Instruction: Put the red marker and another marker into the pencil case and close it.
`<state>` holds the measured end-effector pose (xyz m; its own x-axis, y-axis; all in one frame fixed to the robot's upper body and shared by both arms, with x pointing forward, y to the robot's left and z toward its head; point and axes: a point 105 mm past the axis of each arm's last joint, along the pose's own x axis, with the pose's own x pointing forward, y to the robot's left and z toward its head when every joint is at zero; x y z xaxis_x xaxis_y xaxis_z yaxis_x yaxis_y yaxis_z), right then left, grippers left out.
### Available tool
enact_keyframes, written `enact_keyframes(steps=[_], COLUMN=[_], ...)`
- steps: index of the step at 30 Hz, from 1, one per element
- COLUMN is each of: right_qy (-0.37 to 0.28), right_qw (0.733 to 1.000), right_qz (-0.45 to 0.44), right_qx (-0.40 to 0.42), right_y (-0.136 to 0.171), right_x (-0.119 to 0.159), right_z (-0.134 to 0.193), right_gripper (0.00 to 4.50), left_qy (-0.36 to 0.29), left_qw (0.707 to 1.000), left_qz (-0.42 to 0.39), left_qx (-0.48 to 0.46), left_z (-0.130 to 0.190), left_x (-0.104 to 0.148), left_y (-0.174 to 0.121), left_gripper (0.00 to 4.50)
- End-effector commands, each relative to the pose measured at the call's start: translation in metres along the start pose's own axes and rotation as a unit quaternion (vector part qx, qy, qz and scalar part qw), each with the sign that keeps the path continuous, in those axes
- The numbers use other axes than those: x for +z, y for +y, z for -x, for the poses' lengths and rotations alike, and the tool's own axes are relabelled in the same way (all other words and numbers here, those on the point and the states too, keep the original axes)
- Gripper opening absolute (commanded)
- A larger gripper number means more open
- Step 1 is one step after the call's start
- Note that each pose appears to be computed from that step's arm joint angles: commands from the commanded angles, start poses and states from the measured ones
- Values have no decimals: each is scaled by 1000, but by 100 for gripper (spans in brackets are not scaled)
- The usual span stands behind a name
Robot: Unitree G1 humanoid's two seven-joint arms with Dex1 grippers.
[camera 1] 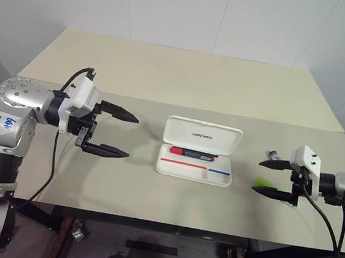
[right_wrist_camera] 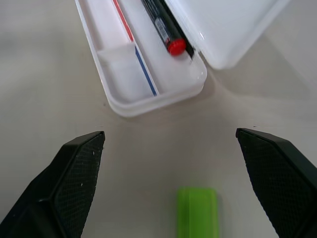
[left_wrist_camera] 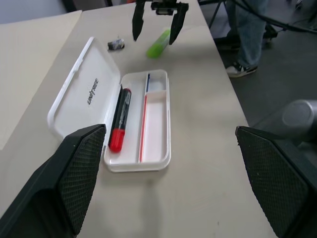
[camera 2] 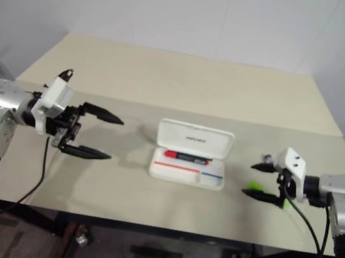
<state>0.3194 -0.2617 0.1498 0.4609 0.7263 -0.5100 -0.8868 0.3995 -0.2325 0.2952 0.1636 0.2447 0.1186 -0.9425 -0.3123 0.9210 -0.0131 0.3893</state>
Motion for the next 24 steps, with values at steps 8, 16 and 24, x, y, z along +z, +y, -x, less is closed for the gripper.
enact_keyframes(steps=[8, 16, 24], right_qy=[121, 179, 205], right_qw=[992, 983, 979], right_qz=[27, 9, 7], right_qx=[-37, -32, -21], right_y=[-22, -21, -18], right_x=[-17, -32, -41], right_z=[28, 27, 23], right_gripper=[450, 450, 450], left_qy=[0, 8, 13], left_qw=[1000, 1000, 1000], left_qz=[-19, -20, -22], left_qx=[7, 6, 11], left_z=[5, 7, 10], left_x=[2, -1, 1], left_y=[-4, -6, -6], left_gripper=[446, 446, 446])
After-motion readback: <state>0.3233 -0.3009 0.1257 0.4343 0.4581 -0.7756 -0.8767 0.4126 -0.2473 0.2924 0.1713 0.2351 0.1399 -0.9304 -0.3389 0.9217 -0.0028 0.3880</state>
